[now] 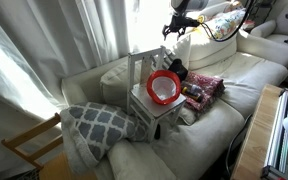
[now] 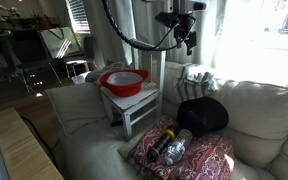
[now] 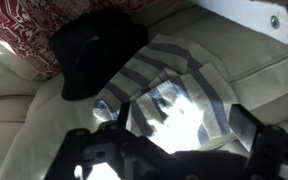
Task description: Flip the orange hat on the chair seat upside down, pick up a towel on the pillow and place it in the orange hat
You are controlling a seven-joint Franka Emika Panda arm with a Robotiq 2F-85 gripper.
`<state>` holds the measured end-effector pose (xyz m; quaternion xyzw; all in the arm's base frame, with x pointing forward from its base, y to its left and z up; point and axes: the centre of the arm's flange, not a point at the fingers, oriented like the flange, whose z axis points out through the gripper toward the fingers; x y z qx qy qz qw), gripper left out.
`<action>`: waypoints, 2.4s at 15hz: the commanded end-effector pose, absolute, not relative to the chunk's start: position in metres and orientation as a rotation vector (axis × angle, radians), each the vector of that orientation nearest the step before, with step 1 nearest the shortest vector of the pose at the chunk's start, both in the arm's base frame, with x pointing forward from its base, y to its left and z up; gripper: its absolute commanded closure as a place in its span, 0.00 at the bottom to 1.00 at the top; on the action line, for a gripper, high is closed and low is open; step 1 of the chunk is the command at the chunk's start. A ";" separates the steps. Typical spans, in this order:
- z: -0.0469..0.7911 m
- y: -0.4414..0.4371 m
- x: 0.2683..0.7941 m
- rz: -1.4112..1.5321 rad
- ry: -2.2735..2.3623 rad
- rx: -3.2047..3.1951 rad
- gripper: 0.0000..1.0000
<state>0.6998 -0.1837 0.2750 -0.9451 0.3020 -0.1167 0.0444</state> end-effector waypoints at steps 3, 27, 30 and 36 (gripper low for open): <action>0.275 -0.184 0.700 -0.344 0.897 -2.891 0.00; 0.174 -0.266 0.753 -0.400 1.086 -2.784 0.00; 0.171 -0.267 0.755 -0.409 1.098 -2.776 0.00; 0.165 -0.274 0.762 -0.407 1.069 -2.726 0.00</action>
